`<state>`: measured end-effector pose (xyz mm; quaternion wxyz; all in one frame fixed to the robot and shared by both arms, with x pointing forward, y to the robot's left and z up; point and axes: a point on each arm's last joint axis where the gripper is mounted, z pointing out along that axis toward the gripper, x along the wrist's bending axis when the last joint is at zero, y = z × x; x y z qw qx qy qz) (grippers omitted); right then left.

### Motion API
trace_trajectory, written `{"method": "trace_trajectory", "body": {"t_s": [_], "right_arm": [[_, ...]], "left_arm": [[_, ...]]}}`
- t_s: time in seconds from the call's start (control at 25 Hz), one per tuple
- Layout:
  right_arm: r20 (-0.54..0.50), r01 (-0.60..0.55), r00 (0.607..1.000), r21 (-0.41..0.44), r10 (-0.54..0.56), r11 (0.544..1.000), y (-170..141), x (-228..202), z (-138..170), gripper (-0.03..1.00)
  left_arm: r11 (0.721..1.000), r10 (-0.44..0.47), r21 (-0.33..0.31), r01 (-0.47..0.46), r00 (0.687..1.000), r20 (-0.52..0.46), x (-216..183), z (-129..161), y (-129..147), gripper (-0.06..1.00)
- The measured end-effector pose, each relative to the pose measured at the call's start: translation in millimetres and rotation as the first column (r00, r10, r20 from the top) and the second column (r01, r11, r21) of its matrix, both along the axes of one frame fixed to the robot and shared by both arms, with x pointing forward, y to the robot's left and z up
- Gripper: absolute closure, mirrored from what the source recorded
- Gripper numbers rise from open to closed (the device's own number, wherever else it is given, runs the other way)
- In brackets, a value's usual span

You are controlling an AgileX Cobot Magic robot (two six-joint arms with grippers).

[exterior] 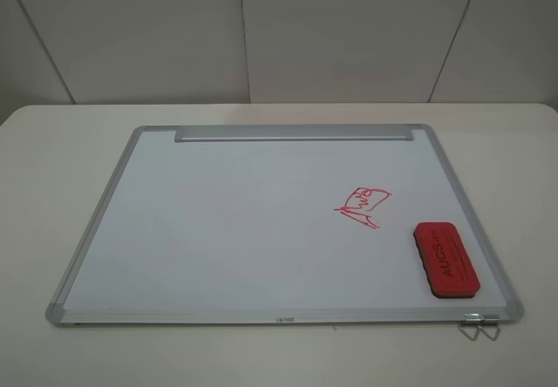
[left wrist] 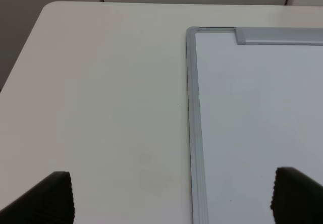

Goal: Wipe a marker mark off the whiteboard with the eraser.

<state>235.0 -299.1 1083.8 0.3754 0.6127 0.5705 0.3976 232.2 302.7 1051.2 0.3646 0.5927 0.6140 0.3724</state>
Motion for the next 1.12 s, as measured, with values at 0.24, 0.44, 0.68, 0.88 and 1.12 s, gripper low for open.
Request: {"method": "trace_trajectory", "body": {"t_s": [0.24,0.44,0.68,0.88,1.12], "right_arm": [[0.042,0.004,0.999,-0.009,-0.003,1.000,-1,-9,-10,0.23],[-0.027,0.006,1.000,-0.013,-0.006,1.000,-1,-4,-25,0.23],[-0.033,0.009,0.999,-0.017,-0.009,1.000,-1,-3,-26,0.23],[-0.033,0.009,0.999,-0.018,-0.010,1.000,-1,-3,-26,0.23],[-0.033,0.009,0.999,-0.018,-0.010,1.000,-1,-3,-26,0.23]], "left_arm": [[1.000,0.000,0.000,0.000,1.000,0.000,0,0,0,0.17],[1.000,0.000,0.000,0.000,1.000,0.000,0,0,0,0.17],[1.000,0.000,0.000,0.000,1.000,0.000,0,0,0,0.17],[1.000,0.000,0.000,0.000,1.000,0.000,0,0,0,0.17],[1.000,0.000,0.000,0.000,1.000,0.000,0,0,0,0.17]]}}
